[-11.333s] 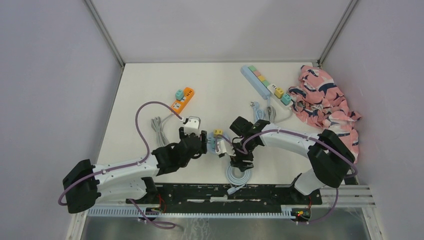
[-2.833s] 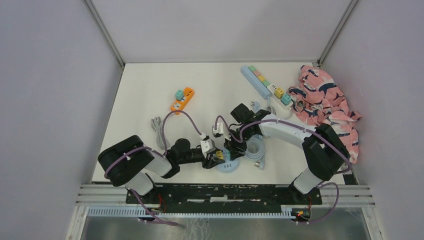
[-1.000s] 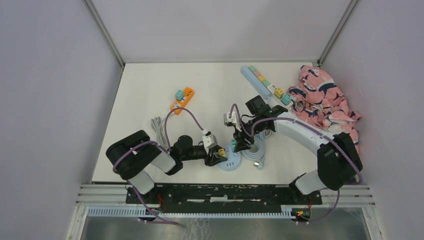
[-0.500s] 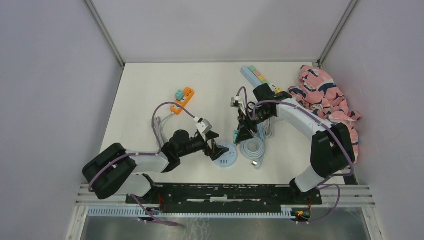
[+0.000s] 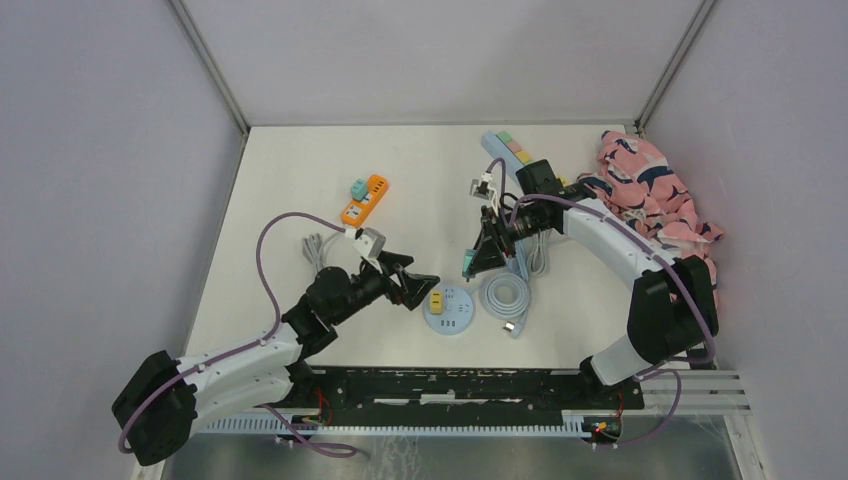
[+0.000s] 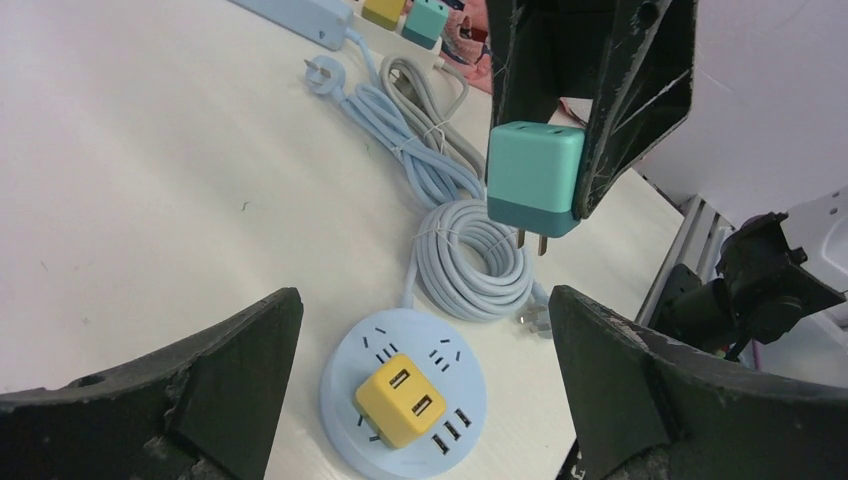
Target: Pull the plug off the socket
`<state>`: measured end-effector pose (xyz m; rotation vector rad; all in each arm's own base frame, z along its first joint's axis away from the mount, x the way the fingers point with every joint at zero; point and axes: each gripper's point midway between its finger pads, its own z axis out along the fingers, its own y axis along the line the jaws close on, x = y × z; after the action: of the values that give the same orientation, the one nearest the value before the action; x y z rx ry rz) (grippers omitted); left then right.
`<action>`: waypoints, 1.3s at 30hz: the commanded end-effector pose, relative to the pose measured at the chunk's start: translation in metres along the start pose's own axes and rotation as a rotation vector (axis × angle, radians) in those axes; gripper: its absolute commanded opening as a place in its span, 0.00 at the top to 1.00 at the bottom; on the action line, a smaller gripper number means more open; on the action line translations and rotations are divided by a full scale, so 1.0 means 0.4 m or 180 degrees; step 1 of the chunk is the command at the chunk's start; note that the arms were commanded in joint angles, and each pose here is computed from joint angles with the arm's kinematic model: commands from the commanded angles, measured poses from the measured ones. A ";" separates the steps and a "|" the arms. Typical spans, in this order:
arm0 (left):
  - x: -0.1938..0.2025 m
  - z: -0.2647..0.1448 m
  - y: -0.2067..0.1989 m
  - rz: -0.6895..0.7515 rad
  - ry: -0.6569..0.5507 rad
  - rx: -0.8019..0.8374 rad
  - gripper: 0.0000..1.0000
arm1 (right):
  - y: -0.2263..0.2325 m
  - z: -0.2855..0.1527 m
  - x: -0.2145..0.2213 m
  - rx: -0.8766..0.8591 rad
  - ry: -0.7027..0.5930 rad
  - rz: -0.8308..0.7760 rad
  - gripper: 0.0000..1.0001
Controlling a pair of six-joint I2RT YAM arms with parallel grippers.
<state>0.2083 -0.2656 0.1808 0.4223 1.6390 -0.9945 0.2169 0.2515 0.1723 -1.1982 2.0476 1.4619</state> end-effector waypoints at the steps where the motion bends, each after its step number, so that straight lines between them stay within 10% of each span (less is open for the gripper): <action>1: -0.048 0.002 0.004 -0.0408 -0.0111 -0.0202 0.01 | 0.046 -0.021 -0.069 -0.0187 -0.0364 -0.0014 0.94; 39: -0.033 0.139 -0.039 -0.0285 0.0307 -0.0856 0.13 | -0.133 -0.016 -0.092 0.0323 -0.0806 0.1786 0.78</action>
<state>0.2241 -0.2983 0.1749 0.2802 1.9198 -0.7656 0.2741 0.2540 0.1687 -0.4331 2.3430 1.5955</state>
